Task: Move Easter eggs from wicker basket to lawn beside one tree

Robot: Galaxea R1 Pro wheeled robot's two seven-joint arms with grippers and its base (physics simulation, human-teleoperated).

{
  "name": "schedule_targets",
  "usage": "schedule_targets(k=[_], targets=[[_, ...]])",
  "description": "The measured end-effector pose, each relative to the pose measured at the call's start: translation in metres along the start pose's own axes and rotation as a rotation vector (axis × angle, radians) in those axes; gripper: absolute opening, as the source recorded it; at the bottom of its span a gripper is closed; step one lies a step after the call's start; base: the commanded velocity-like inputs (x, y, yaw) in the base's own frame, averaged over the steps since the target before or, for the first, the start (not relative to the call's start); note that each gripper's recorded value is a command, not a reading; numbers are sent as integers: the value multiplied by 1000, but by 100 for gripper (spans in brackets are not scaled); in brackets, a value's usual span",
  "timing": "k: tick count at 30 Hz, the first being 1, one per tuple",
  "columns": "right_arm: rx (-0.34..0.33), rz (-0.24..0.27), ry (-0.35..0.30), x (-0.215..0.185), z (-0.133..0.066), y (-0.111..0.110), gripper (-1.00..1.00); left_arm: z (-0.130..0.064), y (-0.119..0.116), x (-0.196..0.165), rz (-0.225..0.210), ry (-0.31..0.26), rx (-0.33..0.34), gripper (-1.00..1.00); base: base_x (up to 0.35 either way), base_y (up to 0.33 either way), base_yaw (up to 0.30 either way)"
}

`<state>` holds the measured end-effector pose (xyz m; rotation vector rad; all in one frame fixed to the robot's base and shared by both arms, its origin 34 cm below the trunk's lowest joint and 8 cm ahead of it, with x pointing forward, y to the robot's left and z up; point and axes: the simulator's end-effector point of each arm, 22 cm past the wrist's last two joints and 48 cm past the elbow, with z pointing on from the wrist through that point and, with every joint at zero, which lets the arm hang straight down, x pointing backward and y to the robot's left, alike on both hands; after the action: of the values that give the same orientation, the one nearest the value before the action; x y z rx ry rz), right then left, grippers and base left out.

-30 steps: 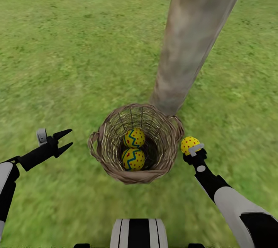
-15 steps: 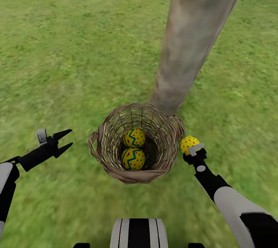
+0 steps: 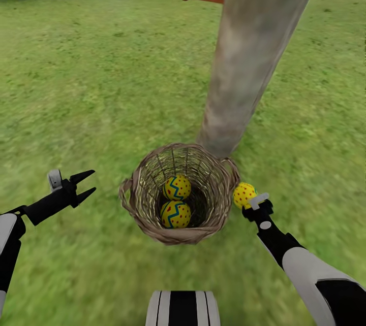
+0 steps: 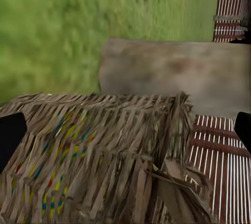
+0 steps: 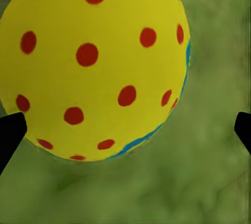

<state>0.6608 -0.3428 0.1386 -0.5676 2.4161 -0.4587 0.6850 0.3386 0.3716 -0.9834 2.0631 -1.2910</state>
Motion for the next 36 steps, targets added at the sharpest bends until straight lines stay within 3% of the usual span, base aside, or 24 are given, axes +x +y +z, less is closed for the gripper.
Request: schedule_targets(k=[7, 9, 18, 19, 20, 21, 22, 23, 24, 25, 27, 28, 29, 31, 32, 33, 36], targets=[[16, 5, -25, -16, -7, -12, 100, -6, -17, -3, 17, -9, 22, 100, 0, 0, 0], [1, 7, -24, -19, -7, -4, 100, -7, -12, -5, 8, -13, 14, 100, 0, 0, 0], [53, 24, -37, -15, -16, -28, 100, -14, -7, -3, -22, -18, 2, 100, -62, 0, 0], [66, 26, -27, -12, -16, -35, 100, -14, -9, -4, -19, -18, 5, 100, -307, 0, 0], [44, 78, 154, 30, -16, -54, 100, -15, -12, -4, -18, -19, 9, 100, -114, 0, 0], [-63, 124, 225, 37, -19, -58, 100, -16, -14, -4, -16, -20, 13, 100, -37, 0, 0], [-172, 200, 312, 50, -28, -67, 100, -16, -17, -5, -14, -22, 18, 100, -12, 0, 0], [-273, 276, 353, 49, -40, -82, 100, -17, -20, -5, -12, -24, 22, 100, -5, 0, 0], [-370, 326, 350, 36, -53, -92, 100, -18, -22, -5, -10, -24, 24, 100, -2, 0, 0], [-509, 386, 341, 20, -75, -100, 100, -19, -25, -5, -8, -25, 27, 100, 0, 0, 0], [-728, 446, 285, -15, -114, -102, 100, -20, -29, -6, -4, -27, 33, 100, 0, 0, 0], [-807, 452, 241, -35, -131, -105, 100, -21, -31, -6, -2, -27, 35, 100, 0, 0, 0], [-847, 465, 215, -50, -143, -108, 100, -21, -33, -6, 0, -28, 37, 100, 0, 0, 0], [-930, 563, 162, -86, -170, -119, 100, -23, -38, -7, 5, -29, 44, 100, 0, 0, 0], [-972, 574, 106, -111, -188, -126, 100, -24, -41, -7, 7, -31, 47, 100, 0, 0, 0], [-977, 568, 62, -132, -201, -135, 100, -25, -43, -7, 9, -32, 51, 100, 0, 0, 0], [-968, 581, 36, -151, -216, -144, 100, -27, -51, -9, 15, -36, 62, 100, 0, 0, 0]])
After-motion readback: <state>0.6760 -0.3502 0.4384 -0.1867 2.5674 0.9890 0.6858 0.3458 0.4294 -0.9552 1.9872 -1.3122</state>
